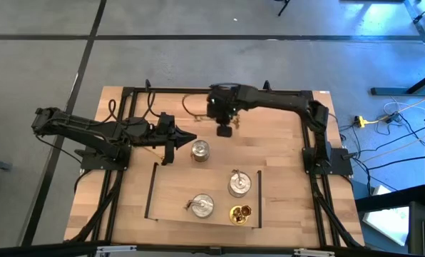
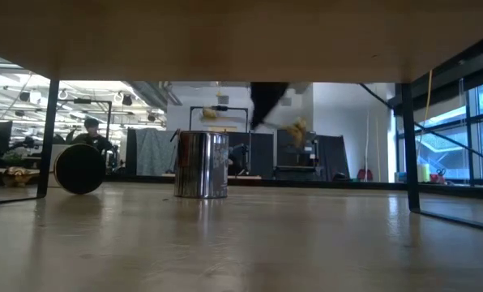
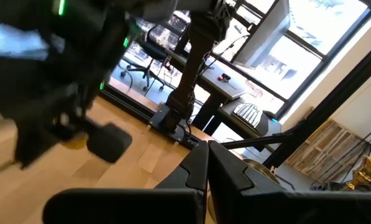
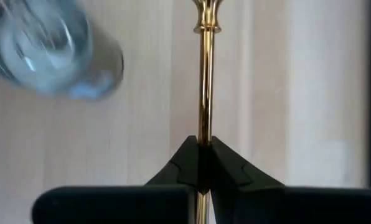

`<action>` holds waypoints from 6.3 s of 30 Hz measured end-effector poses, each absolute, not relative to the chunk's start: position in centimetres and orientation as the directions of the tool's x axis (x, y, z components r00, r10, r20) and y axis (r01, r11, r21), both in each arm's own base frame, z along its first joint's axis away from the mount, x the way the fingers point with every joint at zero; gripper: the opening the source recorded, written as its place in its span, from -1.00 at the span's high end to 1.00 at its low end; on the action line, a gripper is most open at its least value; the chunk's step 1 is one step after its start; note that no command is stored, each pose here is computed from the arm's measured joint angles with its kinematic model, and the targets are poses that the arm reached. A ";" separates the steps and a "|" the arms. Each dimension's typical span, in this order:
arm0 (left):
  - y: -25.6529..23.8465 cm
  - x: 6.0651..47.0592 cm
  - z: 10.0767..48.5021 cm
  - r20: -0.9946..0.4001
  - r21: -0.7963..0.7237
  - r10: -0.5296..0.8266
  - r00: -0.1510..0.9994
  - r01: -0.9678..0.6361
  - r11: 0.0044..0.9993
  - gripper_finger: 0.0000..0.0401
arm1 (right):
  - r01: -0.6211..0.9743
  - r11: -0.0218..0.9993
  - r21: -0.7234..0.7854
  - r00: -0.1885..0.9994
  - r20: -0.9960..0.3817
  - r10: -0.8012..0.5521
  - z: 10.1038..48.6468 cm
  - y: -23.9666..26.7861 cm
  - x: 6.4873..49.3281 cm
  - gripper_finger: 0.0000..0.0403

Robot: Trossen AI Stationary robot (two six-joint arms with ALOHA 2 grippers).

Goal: Pick & Place candle stick holders
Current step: Put the right gold candle holder on the shelf

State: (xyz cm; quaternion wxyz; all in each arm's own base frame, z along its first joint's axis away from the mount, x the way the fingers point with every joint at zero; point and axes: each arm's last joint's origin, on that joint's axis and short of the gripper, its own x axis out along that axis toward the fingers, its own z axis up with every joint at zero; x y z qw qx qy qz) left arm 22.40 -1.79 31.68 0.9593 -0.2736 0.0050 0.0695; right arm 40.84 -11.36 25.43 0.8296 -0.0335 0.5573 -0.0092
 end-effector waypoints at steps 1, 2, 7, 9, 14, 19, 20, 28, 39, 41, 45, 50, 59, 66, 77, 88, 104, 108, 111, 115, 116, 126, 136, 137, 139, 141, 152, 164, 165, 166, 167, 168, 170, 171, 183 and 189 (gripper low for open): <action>-1.8 22.4 31.7 -0.048 -0.525 0.131 0.990 -0.136 0.840 0.99 | -0.018 0.997 -0.075 0.409 -0.911 -0.061 26.6 -11.4 41.1 0.92; -1.8 22.4 31.7 -0.046 -0.525 0.132 0.990 -0.136 0.840 0.99 | -0.009 0.997 -0.082 0.441 -0.895 -0.070 27.7 -11.5 41.3 0.92; -1.8 21.9 32.1 -0.029 -0.547 0.116 0.993 -0.113 0.829 0.99 | 0.048 0.997 -0.060 0.590 -0.804 -0.077 33.5 -11.6 41.8 0.92; -1.9 21.6 32.5 -0.009 -0.551 0.076 0.997 -0.069 0.831 0.99 | 0.057 0.998 -0.038 0.648 -0.759 -0.066 35.8 -11.5 41.7 0.92; -2.1 20.5 33.0 -0.010 -0.550 -0.040 0.999 0.028 0.835 0.99 | 0.020 0.998 0.054 0.769 -0.639 0.019 40.6 -10.8 41.1 0.92; -2.2 19.1 33.6 0.000 -0.562 -0.128 0.992 0.106 0.820 0.99 | -0.055 0.992 0.110 0.847 -0.522 0.105 43.2 -9.5 40.5 0.92; -2.2 18.7 33.7 0.006 -0.563 -0.137 0.990 0.117 0.819 0.99 | -0.084 0.988 0.131 0.857 -0.496 0.139 43.6 -9.1 40.5 0.92; -1.6 16.3 35.0 0.080 -0.546 -0.038 0.996 0.076 0.835 0.99 | -0.280 0.944 0.177 0.894 -0.309 0.324 46.0 -5.1 41.1 0.92; -1.3 14.8 35.1 0.057 -0.545 0.006 0.998 0.026 0.838 0.98 | -0.444 0.890 0.104 0.855 -0.248 0.456 46.7 1.6 41.5 0.92; -1.3 14.8 35.0 0.054 -0.550 0.013 0.998 0.019 0.835 0.99 | -0.445 0.892 0.085 0.856 -0.251 0.451 46.7 2.7 41.5 0.92; -1.2 14.9 35.0 0.052 -0.553 0.047 0.998 -0.010 0.833 0.99 | -0.441 0.892 0.101 0.854 -0.260 0.451 46.7 3.1 41.4 0.92; -1.1 14.9 35.0 0.051 -0.556 0.089 0.995 -0.045 0.830 0.99 | -0.431 0.896 0.105 0.855 -0.269 0.443 46.6 3.1 41.4 0.92; -0.9 14.8 35.0 0.051 -0.558 0.131 0.990 -0.080 0.826 0.99 | -0.431 0.889 0.156 0.843 -0.281 0.458 45.4 3.1 41.6 0.92; -0.9 14.9 35.0 0.052 -0.559 0.142 0.989 -0.089 0.824 0.99 | -0.392 0.899 0.198 0.898 -0.131 0.420 44.0 3.0 39.6 0.92; -0.9 18.2 33.8 0.001 -0.446 0.199 0.980 -0.178 0.877 0.94 | -0.169 0.957 0.237 0.986 0.029 0.167 40.9 3.0 34.6 0.92; 1.4 22.2 34.0 0.094 -0.451 0.087 0.992 -0.035 0.892 0.77 | -0.174 0.950 0.258 0.985 0.036 0.170 38.1 2.5 34.6 0.92; 1.3 22.6 34.9 0.210 -0.511 0.015 0.978 0.096 0.854 0.63 | -0.215 0.927 0.306 0.968 0.193 0.160 33.9 2.3 34.1 0.92; 0.7 23.8 34.7 0.188 -0.488 -0.022 0.982 0.113 0.865 0.63 | -0.188 0.932 0.311 0.979 0.135 0.153 33.1 2.4 34.5 0.92; 0.3 24.8 34.9 0.178 -0.451 -0.066 0.982 0.141 0.881 0.63 | -0.190 0.930 0.313 0.979 0.128 0.157 32.9 2.7 34.6 0.92; 0.1 25.8 35.0 0.163 -0.441 -0.115 0.980 0.177 0.880 0.63 | -0.188 0.931 0.314 0.979 0.130 0.154 32.9 2.8 34.6 0.92; 0.1 26.0 34.9 0.158 -0.442 -0.118 0.980 0.176 0.880 0.63 | -0.187 0.931 0.315 0.980 0.129 0.153 32.9 2.8 34.6 0.92; 0.1 26.9 34.5 0.139 -0.444 -0.117 0.983 0.168 0.880 0.63 | -0.176 0.925 0.336 0.984 0.097 0.151 32.6 2.8 34.7 0.92; 0.1 26.9 34.6 0.144 -0.443 -0.116 0.983 0.169 0.881 0.63 | -0.156 0.926 0.343 0.987 0.075 0.139 32.4 2.8 34.7 0.92; 0.1 26.9 34.6 0.144 -0.443 -0.116 0.983 0.169 0.881 0.63 | -0.152 0.927 0.343 0.988 0.073 0.135 32.3 2.7 34.7 0.92; 0.1 26.9 34.6 0.145 -0.443 -0.113 0.983 0.167 0.881 0.63 | -0.146 0.928 0.343 0.989 0.073 0.129 32.3 2.7 34.7 0.92; 0.1 26.9 34.6 0.144 -0.443 -0.111 0.983 0.165 0.881 0.63 | -0.145 0.927 0.345 0.989 0.071 0.128 32.3 2.7 34.7 0.92; 0.3 26.9 34.6 0.142 -0.446 -0.086 0.986 0.141 0.884 0.74 | -0.129 0.928 0.349 0.991 0.058 0.117 32.2 2.7 34.7 0.92; 0.3 26.9 34.5 0.131 -0.440 -0.085 0.988 0.135 0.888 0.94 | -0.109 0.927 0.360 0.994 0.036 0.103 32.0 2.7 34.7 0.90; 0.3 26.9 34.5 0.131 -0.443 -0.086 0.988 0.136 0.886 0.94 | -0.109 0.927 0.358 0.994 0.036 0.103 32.0 2.7 34.7 0.87; 0.3 26.9 34.4 0.129 -0.450 -0.086 0.988 0.136 0.882 0.94 | -0.109 0.929 0.355 0.994 0.036 0.103 32.0 2.7 34.7 0.82; 0.3 26.9 34.4 0.127 -0.459 -0.093 0.987 0.142 0.877 0.95 | -0.110 0.930 0.350 0.994 0.036 0.104 32.0 2.7 34.7 0.75; 0.2 26.9 34.4 0.127 -0.465 -0.101 0.987 0.149 0.873 0.95 | -0.110 0.930 0.350 0.994 0.036 0.104 32.0 2.7 34.7 0.68; 0.2 26.9 34.4 0.120 -0.479 -0.117 0.986 0.161 0.863 0.95 | -0.110 0.930 0.350 0.994 0.035 0.104 32.0 2.7 34.7 0.52; 0.2 26.9 34.3 0.113 -0.484 -0.128 0.985 0.167 0.859 0.95 | -0.110 0.930 0.351 0.994 0.033 0.105 32.0 2.7 34.7 0.45; -2.0 26.6 34.1 0.076 -0.401 -0.175 0.982 0.191 0.896 0.95 | -0.154 0.863 0.481 0.986 0.020 0.165 31.8 3.1 34.7 -0.16; -2.8 26.0 34.0 0.023 -0.355 -0.132 0.991 0.132 0.926 0.95 | -0.145 0.835 0.531 0.983 -0.020 0.183 32.1 3.0 34.0 -0.30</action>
